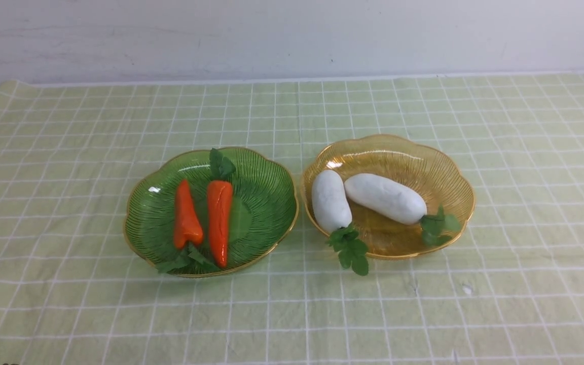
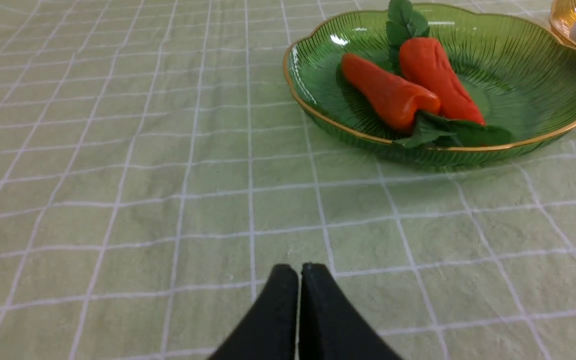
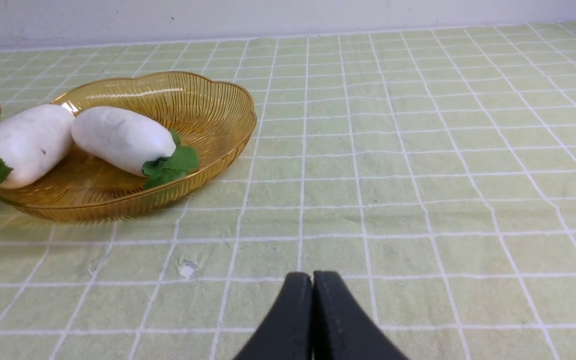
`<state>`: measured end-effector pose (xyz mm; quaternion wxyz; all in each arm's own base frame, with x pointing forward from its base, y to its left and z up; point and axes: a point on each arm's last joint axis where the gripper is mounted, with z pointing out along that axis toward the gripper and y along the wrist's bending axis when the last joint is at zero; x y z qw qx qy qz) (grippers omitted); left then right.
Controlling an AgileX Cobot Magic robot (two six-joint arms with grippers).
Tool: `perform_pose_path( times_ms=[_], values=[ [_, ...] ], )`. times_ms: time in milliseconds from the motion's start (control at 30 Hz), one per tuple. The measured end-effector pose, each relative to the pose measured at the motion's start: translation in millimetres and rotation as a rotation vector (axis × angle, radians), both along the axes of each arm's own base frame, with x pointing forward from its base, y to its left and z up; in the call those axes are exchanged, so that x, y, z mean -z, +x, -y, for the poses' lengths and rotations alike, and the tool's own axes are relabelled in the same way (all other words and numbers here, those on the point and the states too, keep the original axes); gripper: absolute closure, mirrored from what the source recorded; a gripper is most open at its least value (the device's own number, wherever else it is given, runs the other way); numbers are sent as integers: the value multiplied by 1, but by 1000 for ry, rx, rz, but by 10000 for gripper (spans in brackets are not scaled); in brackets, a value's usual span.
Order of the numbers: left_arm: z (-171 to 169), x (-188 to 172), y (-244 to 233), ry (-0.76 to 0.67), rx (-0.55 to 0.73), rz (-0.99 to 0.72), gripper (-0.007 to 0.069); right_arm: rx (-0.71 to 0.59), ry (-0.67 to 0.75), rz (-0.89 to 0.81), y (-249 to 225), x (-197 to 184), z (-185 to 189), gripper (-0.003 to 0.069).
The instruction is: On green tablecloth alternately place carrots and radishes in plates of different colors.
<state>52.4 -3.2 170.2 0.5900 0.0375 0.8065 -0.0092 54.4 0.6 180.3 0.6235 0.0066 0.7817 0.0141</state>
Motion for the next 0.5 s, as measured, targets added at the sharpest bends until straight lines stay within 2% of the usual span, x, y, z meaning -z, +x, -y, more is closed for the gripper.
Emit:
perform_pose_path(
  times_ms=[500],
  values=[
    [0,0,0,5,1,-1,633,0,0,0,0,0,0,673]
  ],
)
